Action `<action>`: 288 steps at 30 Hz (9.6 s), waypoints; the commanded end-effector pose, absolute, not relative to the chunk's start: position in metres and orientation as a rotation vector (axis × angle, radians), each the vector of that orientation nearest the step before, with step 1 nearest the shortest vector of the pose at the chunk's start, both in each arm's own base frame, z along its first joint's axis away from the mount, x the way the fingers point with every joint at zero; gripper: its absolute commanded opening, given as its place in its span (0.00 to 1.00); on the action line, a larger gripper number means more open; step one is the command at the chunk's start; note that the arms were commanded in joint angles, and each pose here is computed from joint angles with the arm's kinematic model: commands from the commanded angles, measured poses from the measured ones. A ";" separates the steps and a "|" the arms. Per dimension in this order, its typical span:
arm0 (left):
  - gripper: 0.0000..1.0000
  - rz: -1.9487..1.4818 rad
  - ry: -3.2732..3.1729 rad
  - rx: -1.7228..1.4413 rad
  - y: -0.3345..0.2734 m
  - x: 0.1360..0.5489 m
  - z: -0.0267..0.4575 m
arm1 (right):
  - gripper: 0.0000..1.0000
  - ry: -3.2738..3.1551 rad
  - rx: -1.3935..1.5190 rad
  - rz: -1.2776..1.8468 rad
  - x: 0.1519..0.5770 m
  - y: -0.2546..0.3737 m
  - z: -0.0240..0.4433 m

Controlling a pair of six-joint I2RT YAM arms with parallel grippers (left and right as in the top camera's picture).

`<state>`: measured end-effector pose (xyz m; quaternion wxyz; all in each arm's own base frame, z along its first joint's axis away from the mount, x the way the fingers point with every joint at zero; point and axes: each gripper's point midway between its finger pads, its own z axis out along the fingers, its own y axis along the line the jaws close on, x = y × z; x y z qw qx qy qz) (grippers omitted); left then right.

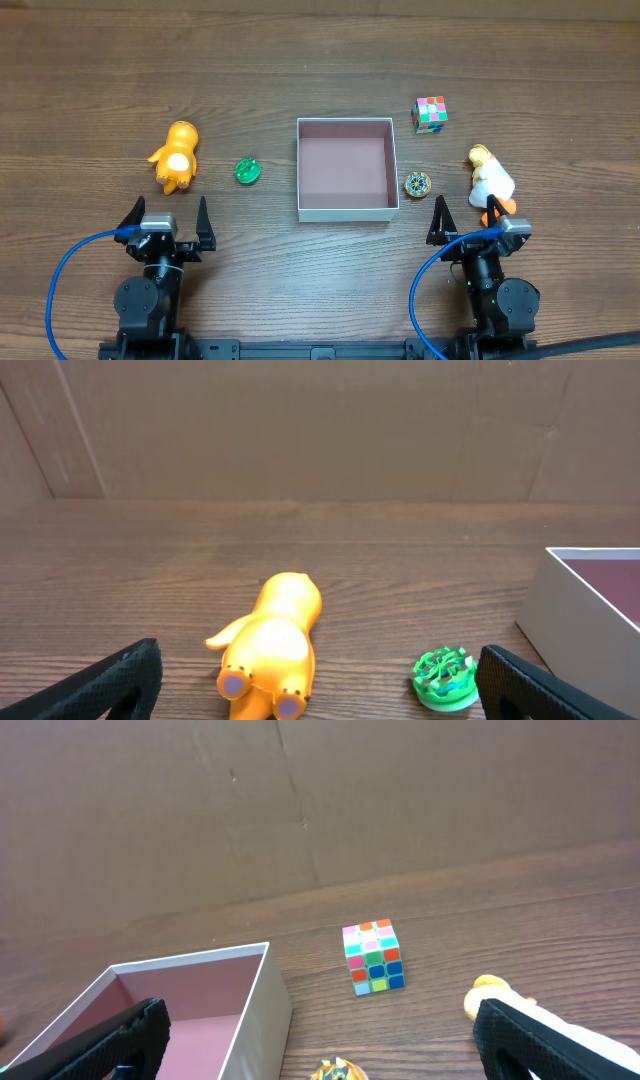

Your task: Pack container

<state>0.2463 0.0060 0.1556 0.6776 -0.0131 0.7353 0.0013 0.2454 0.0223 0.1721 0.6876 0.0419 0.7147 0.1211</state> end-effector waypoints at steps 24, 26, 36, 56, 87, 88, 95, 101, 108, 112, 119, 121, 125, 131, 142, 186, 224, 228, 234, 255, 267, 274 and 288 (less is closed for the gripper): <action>1.00 0.030 1.650 -0.020 0.009 0.246 0.155 | 1.00 1.435 0.010 0.336 0.240 0.036 0.213; 1.00 0.030 1.650 -0.020 0.009 0.246 0.155 | 1.00 1.408 0.003 0.329 0.238 0.036 0.226; 1.00 0.030 1.650 -0.020 0.009 0.246 0.155 | 1.00 1.424 -0.017 0.112 0.234 0.016 0.292; 1.00 0.030 1.650 -0.020 0.009 0.246 0.155 | 1.00 2.313 -0.350 0.009 0.315 0.014 0.321; 1.00 0.030 1.650 -0.020 0.009 0.246 0.155 | 1.00 2.447 -0.094 0.156 0.422 -0.020 0.275; 1.00 0.030 1.650 -0.020 0.009 0.246 0.155 | 1.00 2.463 -0.080 0.165 0.426 -0.020 0.268; 1.00 0.030 1.650 -0.020 0.009 0.246 0.155 | 1.00 2.647 -0.029 0.235 0.428 -0.019 0.210; 1.00 0.030 1.650 -0.020 0.009 0.246 0.155 | 1.00 2.613 -0.067 0.340 0.440 -0.004 0.206; 1.00 0.030 1.650 -0.020 0.009 0.246 0.155 | 1.00 2.611 -0.124 0.144 0.452 0.004 0.201; 1.00 0.030 1.650 -0.020 0.009 0.246 0.155 | 1.00 2.621 -0.163 0.084 0.460 0.014 0.190; 1.00 0.030 1.650 -0.020 0.009 0.246 0.155 | 1.00 2.587 -0.189 0.106 0.469 0.024 0.190; 1.00 0.030 1.650 -0.020 0.009 0.246 0.155 | 1.00 2.593 -0.189 0.105 0.472 0.024 0.185; 1.00 0.030 1.650 -0.020 0.009 0.246 0.155 | 1.00 2.688 -0.172 0.095 0.469 0.022 0.153; 1.00 0.030 1.650 -0.020 0.009 0.246 0.155 | 1.00 2.800 -0.102 0.102 0.465 0.022 0.114; 1.00 0.030 1.650 -0.020 0.009 0.246 0.155 | 1.00 2.808 -0.093 0.106 0.472 0.023 0.099; 1.00 0.030 1.650 -0.020 0.009 0.246 0.155 | 1.00 2.715 -0.119 0.215 0.499 0.037 0.092; 1.00 0.030 1.650 -0.020 0.009 0.246 0.155 | 1.00 2.836 -0.192 0.079 0.486 0.030 0.046; 1.00 0.030 1.650 -0.020 0.009 0.246 0.155 | 1.00 2.832 -0.193 0.078 0.487 0.030 0.046; 1.00 0.030 1.650 -0.020 0.009 0.246 0.155 | 1.00 2.834 -0.192 0.078 0.488 0.030 0.044; 1.00 0.030 1.650 -0.020 0.009 0.246 0.155 | 1.00 2.886 -0.194 0.080 0.482 0.030 0.022; 1.00 0.030 1.650 -0.020 0.009 0.246 0.155 | 0.80 2.876 -0.190 0.061 0.485 0.028 0.022; 1.00 0.030 1.650 -0.020 0.009 0.246 0.155 | 0.64 2.877 -0.185 0.021 0.486 0.023 0.023; 1.00 0.030 1.650 -0.020 0.009 0.246 0.155 | 0.49 2.861 -0.184 0.020 0.490 0.023 0.028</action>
